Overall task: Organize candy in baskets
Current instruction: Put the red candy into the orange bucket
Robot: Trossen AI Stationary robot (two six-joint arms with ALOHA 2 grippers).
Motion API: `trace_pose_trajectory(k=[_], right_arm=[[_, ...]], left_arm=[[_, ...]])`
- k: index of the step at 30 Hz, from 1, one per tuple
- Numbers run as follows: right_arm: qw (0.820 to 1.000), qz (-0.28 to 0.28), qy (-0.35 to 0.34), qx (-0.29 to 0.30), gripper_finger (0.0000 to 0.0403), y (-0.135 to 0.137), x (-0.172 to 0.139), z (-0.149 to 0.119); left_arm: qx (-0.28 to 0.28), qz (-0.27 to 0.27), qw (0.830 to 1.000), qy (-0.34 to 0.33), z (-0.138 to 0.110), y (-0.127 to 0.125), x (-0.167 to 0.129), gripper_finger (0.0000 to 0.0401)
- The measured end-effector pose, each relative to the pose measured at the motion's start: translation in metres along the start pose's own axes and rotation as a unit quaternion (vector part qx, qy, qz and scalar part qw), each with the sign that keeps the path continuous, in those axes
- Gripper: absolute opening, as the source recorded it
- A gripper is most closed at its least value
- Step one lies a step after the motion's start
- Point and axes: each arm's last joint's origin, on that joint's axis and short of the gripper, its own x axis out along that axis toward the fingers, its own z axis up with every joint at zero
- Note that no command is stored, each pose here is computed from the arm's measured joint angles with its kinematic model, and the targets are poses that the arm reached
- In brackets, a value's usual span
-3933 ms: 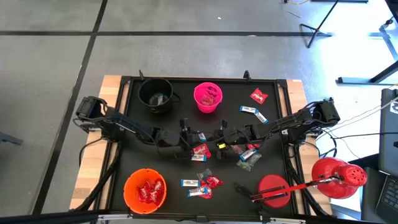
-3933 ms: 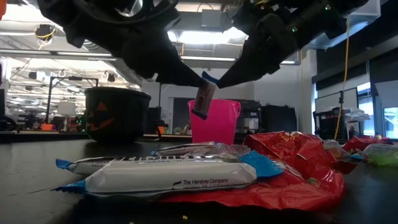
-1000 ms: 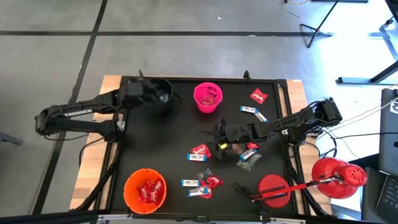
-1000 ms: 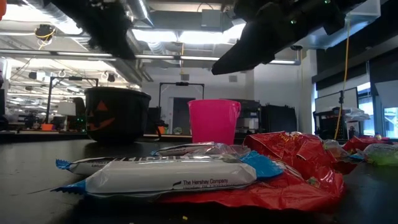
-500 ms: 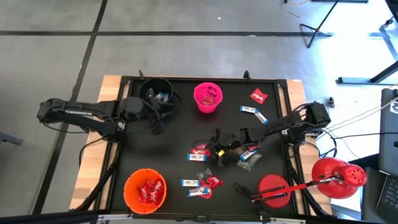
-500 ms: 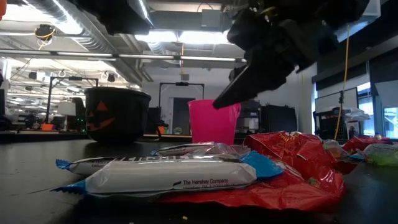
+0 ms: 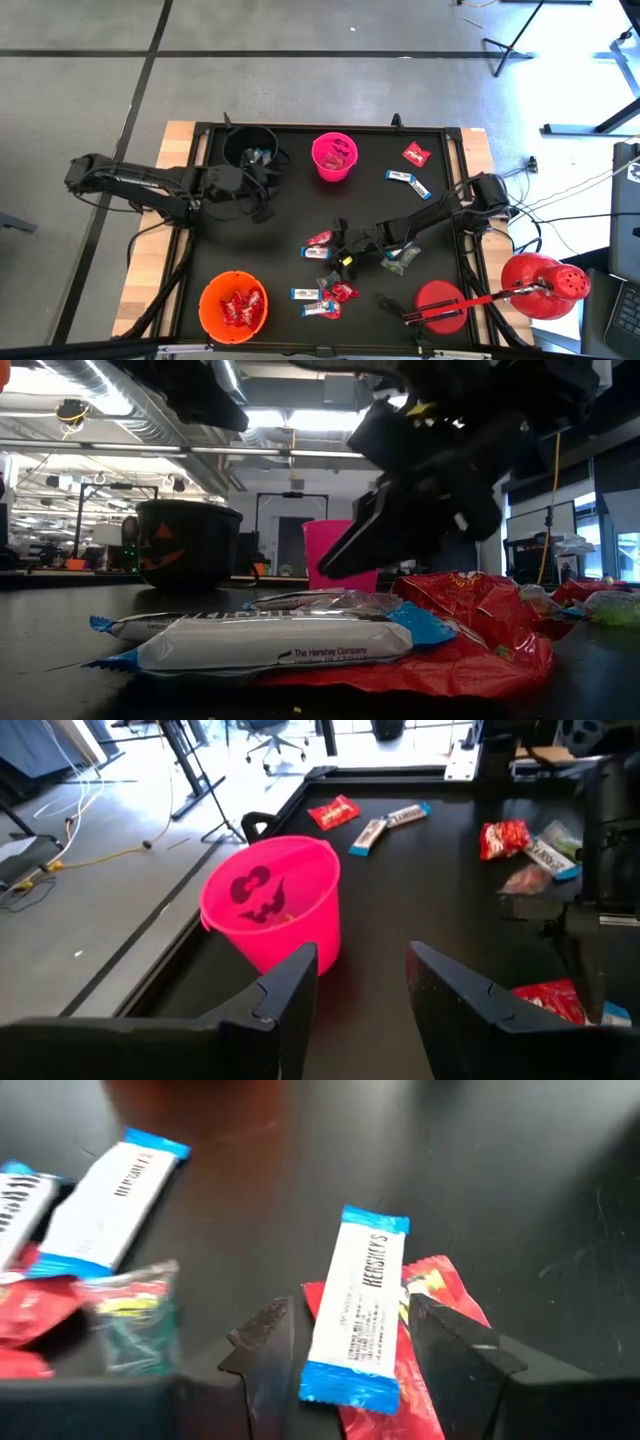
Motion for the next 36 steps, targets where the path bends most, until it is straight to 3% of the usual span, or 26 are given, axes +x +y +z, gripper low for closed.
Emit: trace_pose_trajectory(k=[5,14,18,22,30,36], right_arm=[[1.000,0.000,0.010,-0.003,0.0205,0.001,0.010,-0.003],[0.999,-0.025,0.030,0.006,0.0268,0.000,0.014,-0.008],[0.999,-0.034,0.033,0.007,0.0270,-0.001,0.014,-0.009],[0.999,-0.034,0.039,0.006,0.0234,-0.001,0.013,-0.010],[0.999,-0.026,0.042,0.006,0.0114,-0.001,0.013,-0.010],[0.999,-0.026,0.042,0.006,0.0049,0.000,0.013,-0.010]], left_arm=[[0.006,0.001,1.000,0.013,-0.003,-0.004,0.008,0.0145],[0.009,0.001,1.000,0.019,-0.005,-0.005,0.012,0.0145],[0.009,0.001,1.000,0.019,-0.005,-0.005,0.012,0.0145],[0.009,0.001,1.000,0.019,-0.005,-0.005,0.012,0.0145],[0.009,0.001,1.000,0.019,-0.005,-0.005,0.012,0.0145],[0.002,0.001,1.000,0.019,-0.005,-0.005,0.012,0.0145]])
